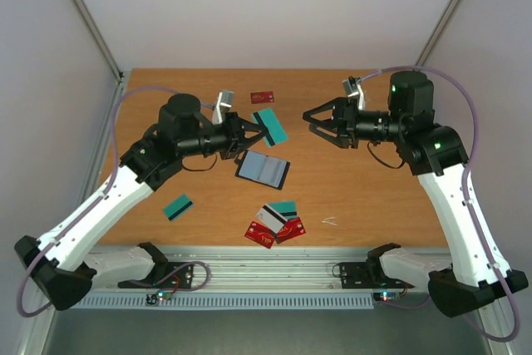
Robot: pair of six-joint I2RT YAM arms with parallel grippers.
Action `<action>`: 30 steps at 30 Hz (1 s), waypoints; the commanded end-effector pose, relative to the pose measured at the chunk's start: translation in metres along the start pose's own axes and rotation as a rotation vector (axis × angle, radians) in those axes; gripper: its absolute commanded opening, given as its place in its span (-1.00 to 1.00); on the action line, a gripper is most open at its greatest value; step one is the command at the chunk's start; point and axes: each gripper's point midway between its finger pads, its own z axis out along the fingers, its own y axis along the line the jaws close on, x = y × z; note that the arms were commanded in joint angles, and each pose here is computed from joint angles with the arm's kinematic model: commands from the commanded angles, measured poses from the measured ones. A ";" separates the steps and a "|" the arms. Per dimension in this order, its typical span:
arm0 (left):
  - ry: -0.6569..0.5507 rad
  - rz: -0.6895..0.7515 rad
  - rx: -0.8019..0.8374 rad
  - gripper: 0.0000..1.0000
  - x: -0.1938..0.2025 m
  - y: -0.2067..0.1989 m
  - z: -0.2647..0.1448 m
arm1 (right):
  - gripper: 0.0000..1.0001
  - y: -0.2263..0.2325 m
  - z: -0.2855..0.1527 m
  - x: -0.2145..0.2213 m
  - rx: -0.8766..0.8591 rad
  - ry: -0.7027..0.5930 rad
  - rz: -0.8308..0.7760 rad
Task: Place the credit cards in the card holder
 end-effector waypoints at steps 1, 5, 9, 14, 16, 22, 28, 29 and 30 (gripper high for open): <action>0.251 0.117 0.152 -0.99 0.029 -0.041 -0.003 | 0.15 0.017 -0.008 0.023 -0.149 0.237 -0.018; 0.340 0.141 0.213 -0.99 0.032 -0.060 0.001 | 0.05 0.032 -0.009 0.021 -0.221 0.303 -0.007; 0.350 0.174 0.285 -0.99 0.027 -0.081 0.003 | 0.00 0.034 -0.008 0.017 -0.223 0.310 0.013; 0.403 0.188 0.321 -1.00 0.027 -0.089 0.008 | -0.04 0.031 -0.006 0.016 -0.215 0.310 0.019; 0.414 0.186 0.323 -0.99 0.025 -0.087 0.011 | -0.08 0.031 -0.006 0.015 -0.209 0.307 0.020; 0.445 0.188 0.346 -1.00 0.026 -0.091 0.008 | -0.09 0.026 -0.009 0.014 -0.162 0.287 0.021; 0.455 0.192 0.344 -0.99 0.027 -0.086 0.003 | -0.11 0.004 -0.020 0.004 -0.091 0.214 0.034; 0.459 0.190 0.341 -0.99 0.028 -0.084 0.004 | -0.13 0.003 -0.020 0.003 -0.089 0.215 0.036; 0.461 0.189 0.336 -0.99 0.028 -0.083 0.005 | -0.16 0.003 -0.019 0.002 -0.093 0.217 0.037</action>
